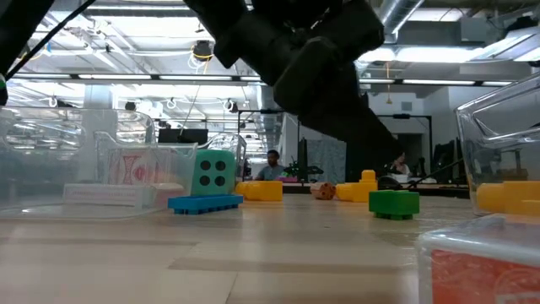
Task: Pick & Place Toys
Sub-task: Put the green game piece into the bottom right transparent bin
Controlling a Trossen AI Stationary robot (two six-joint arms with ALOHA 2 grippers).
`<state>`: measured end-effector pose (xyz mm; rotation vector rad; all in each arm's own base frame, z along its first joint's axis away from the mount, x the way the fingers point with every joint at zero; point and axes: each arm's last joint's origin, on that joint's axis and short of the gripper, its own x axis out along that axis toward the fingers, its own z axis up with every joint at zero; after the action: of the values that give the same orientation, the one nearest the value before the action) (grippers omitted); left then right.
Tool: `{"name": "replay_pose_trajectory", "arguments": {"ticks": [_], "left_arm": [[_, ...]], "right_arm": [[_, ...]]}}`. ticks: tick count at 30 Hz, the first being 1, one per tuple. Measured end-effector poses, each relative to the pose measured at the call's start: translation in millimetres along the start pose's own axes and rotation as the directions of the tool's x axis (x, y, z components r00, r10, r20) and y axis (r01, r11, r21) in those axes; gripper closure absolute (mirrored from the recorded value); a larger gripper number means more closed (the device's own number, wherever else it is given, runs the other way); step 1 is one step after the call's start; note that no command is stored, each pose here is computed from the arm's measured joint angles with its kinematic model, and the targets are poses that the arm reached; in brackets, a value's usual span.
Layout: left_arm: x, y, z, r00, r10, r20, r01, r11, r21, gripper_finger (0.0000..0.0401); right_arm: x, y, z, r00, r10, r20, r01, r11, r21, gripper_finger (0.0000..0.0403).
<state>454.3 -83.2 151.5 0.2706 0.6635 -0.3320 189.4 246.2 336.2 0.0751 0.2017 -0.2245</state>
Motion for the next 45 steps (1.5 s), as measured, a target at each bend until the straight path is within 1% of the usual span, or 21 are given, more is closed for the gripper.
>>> {"name": "replay_pose_trajectory", "arguments": {"ticks": [2, 6, 8, 11, 14, 18, 25, 29, 33, 41, 43, 45], "left_arm": [[1.8, -1.3, -2.9, 1.000, -0.011, -0.013, 0.011, 1.000, -0.001, 0.0065], [8.5, -5.6, -7.5, 0.997, -0.075, -0.006, 0.075, 0.997, -0.016, 0.0066], [13.3, -6.8, -9.6, 0.997, -0.082, 0.008, 0.082, 0.996, -0.016, 0.0066], [13.8, -7.5, -11.2, 0.996, -0.090, -0.004, 0.090, 0.996, -0.023, 0.0069], [13.6, -9.0, -10.9, 0.993, -0.120, 0.001, 0.120, 0.992, -0.045, 0.0072], [13.5, -8.6, -12.2, 0.992, -0.125, -0.010, 0.124, 0.991, -0.053, 0.0076], [12.8, -5.1, -17.9, 0.990, -0.131, -0.056, 0.124, 0.986, -0.115, 0.0083], [12.0, -5.0, -21.0, 0.986, -0.140, -0.088, 0.128, 0.983, -0.128, 0.0088], [8.1, -4.8, -21.5, 0.983, -0.139, -0.120, 0.123, 0.983, -0.133, 0.0093], [-10.7, -5.5, -13.4, 0.975, -0.148, -0.164, 0.120, 0.979, -0.166, 0.0100], [-16.4, -7.0, -9.8, 0.974, -0.151, -0.167, 0.124, 0.979, -0.163, 0.0100], [-22.5, -8.3, -3.0, 0.978, -0.148, -0.144, 0.127, 0.981, -0.146, 0.0100]], "right_arm": [[0.0, 0.4, -0.3, 1.000, 0.013, -0.008, -0.013, 1.000, 0.000, 0.0023], [0.1, 0.5, -0.4, 1.000, 0.016, -0.011, -0.016, 1.000, 0.000, 0.0023], [0.6, 0.4, -0.2, 1.000, 0.015, -0.010, -0.015, 1.000, 0.001, 0.0023], [0.6, 0.4, -0.2, 1.000, 0.015, -0.011, -0.015, 1.000, 0.001, 0.0023], [0.7, 0.3, -0.2, 1.000, 0.015, -0.011, -0.015, 1.000, 0.001, 0.0023], [0.7, 0.4, -0.3, 1.000, 0.016, -0.011, -0.016, 1.000, 0.001, 0.0023], [0.2, 0.7, -0.4, 1.000, 0.019, -0.012, -0.019, 1.000, 0.000, 0.0023], [0.2, 0.9, -0.6, 0.999, 0.028, -0.018, -0.028, 1.000, 0.000, 0.0023], [0.2, 1.3, -0.8, 0.999, 0.038, -0.025, -0.038, 0.999, 0.000, 0.0023], [0.2, 1.3, -0.9, 0.999, 0.039, -0.025, -0.039, 0.999, 0.000, 0.0023], [0.1, 1.4, -0.9, 0.999, 0.042, -0.027, -0.042, 0.999, 0.000, 0.0023], [0.1, 1.4, -1.0, 0.999, 0.043, -0.027, -0.043, 0.999, 0.000, 0.0023]]}}
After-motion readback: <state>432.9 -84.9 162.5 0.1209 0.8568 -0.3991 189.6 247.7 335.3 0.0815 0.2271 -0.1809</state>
